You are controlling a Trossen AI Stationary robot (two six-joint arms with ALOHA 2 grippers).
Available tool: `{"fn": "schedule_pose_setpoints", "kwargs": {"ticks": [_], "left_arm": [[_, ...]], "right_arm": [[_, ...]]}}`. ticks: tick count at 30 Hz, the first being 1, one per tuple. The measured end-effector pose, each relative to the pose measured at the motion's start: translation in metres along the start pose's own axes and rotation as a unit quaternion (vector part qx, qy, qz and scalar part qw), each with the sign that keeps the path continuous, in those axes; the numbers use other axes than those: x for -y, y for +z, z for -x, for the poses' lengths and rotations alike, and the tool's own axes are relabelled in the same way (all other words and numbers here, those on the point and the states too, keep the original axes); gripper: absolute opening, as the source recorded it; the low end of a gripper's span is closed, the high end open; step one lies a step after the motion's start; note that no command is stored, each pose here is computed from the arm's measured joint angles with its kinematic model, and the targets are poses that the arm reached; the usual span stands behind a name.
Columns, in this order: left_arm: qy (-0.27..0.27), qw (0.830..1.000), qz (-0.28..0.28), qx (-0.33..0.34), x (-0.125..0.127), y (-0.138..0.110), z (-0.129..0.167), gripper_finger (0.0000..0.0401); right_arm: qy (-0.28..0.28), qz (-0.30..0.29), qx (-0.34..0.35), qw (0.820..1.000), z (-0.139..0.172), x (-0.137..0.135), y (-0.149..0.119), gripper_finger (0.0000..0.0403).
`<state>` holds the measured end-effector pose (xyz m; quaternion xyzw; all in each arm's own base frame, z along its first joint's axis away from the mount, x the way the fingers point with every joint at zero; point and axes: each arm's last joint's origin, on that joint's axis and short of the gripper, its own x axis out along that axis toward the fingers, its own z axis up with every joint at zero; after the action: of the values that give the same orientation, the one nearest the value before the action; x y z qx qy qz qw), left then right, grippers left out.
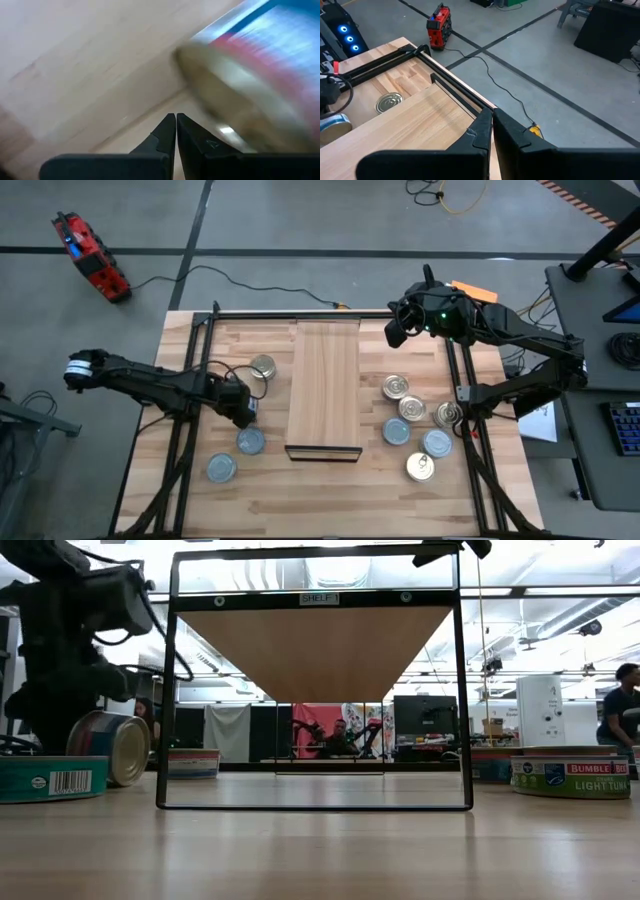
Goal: Stack canned seafood by type on shelf
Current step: Put the blue-pink tuna can on the shelf
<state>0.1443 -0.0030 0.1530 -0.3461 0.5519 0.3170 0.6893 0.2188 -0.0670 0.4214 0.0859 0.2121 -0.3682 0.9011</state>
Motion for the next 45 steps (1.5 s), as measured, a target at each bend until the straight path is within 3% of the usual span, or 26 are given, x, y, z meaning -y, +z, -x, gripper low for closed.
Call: {"fn": "schedule_pose_setpoints", "kwargs": {"ticks": [13, 23, 27, 32, 37, 45], "left_arm": [[-0.005, 1.000, 0.007, 0.004, 0.007, 0.005, 0.014, 0.0000], [-0.001, 0.999, 0.034, 0.006, 0.018, 0.016, 0.055, 0.0000], [-0.007, 0.994, 0.112, 0.008, 0.023, 0.021, 0.078, 0.0000], [-0.017, 0.963, 0.270, 0.007, 0.028, 0.024, 0.102, 0.0003], [-0.041, 0.957, 0.285, 0.013, 0.041, 0.029, 0.115, 0.0036], [0.025, 0.964, 0.263, -0.009, 0.068, 0.034, 0.091, 0.0144]], "right_arm": [[-0.012, 0.000, 0.003, 1.000, 0.000, 0.001, 0.000, 0.0009], [-0.012, 0.004, 0.003, 1.000, 0.000, 0.001, 0.000, 0.0009], [-0.012, 0.014, 0.003, 1.000, 0.000, 0.001, 0.000, 0.0009], [-0.012, 0.021, 0.003, 1.000, 0.000, 0.001, 0.000, 0.0009], [-0.011, 0.051, 0.003, 0.999, 0.000, 0.001, 0.000, 0.0009], [-0.010, 0.068, 0.002, 0.998, 0.000, 0.001, 0.000, 0.0009]]}}
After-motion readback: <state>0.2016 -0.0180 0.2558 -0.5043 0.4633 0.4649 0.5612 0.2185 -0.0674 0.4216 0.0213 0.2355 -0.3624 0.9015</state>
